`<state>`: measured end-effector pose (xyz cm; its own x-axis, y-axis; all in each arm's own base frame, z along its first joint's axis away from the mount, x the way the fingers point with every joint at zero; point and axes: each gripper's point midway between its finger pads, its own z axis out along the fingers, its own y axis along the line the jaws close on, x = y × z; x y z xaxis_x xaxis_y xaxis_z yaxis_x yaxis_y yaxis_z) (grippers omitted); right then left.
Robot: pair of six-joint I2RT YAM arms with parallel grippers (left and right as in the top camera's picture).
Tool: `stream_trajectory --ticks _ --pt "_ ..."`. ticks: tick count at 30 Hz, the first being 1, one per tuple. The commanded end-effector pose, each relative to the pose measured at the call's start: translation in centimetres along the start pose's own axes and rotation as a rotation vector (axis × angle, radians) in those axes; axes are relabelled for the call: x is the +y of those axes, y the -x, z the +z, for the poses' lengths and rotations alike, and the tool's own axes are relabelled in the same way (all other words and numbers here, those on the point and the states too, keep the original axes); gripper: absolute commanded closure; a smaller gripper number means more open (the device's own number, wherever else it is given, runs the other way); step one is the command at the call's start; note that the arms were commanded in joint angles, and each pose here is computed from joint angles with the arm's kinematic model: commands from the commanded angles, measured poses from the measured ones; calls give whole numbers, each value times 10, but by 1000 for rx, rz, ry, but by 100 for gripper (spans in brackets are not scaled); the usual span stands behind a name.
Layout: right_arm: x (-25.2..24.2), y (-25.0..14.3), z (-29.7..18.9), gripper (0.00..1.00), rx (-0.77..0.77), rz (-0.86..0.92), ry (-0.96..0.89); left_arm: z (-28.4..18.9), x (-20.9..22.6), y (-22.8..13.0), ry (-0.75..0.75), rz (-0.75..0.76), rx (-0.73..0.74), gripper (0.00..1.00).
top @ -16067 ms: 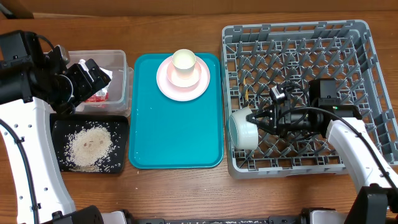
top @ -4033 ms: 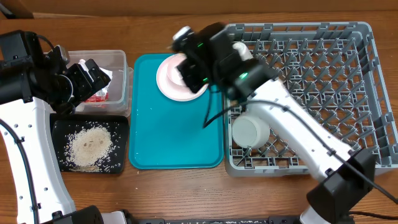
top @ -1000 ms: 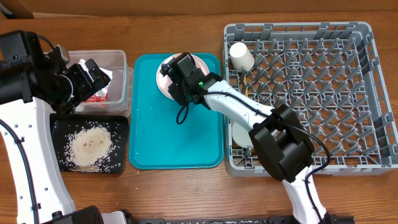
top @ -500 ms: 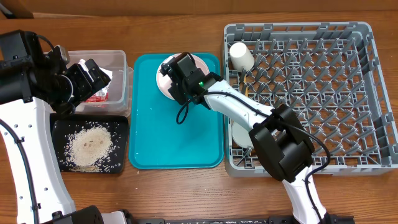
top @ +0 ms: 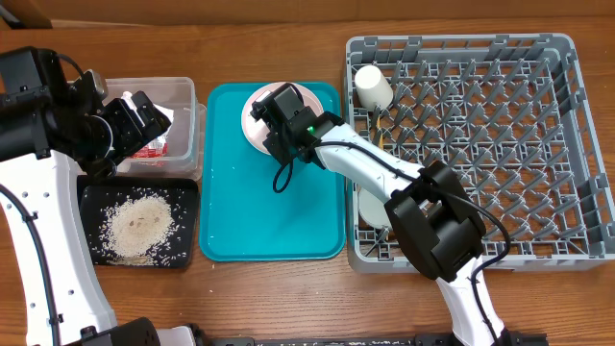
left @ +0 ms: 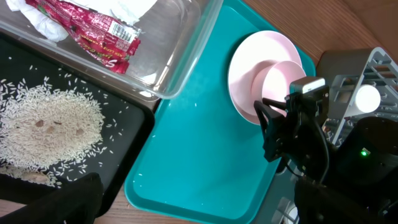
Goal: Sort waste into correct bins and load items into the dishwasher
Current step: 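Pinch the pink plate rim and lift it off the white plate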
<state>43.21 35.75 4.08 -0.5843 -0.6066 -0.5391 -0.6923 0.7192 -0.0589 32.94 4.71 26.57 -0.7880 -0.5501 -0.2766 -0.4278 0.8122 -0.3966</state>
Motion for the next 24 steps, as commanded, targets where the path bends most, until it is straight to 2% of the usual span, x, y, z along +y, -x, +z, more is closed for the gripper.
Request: stream_trajectory --ticks 1,6,9,12,16,19,24 --pt "-4 10 -10 84 -28 0 -11 -7 -3 2 -4 31 -23 0" --pt "-4 8 -10 95 -23 0 -11 -7 -3 2 -4 31 -23 0" --pt "-5 13 -12 96 -39 1 -12 -7 -3 2 -4 31 -23 0" --pt "-7 34 -32 96 -109 2 -18 -7 -3 2 -4 31 -23 0" --pt "-6 95 -113 96 -302 35 8 -7 -3 2 -4 31 -23 0" --pt "-5 124 -176 96 -431 105 43 -7 -3 2 -4 31 -23 0" --pt "-18 136 -278 96 -569 257 114 -7 -3 2 -4 31 -23 0"
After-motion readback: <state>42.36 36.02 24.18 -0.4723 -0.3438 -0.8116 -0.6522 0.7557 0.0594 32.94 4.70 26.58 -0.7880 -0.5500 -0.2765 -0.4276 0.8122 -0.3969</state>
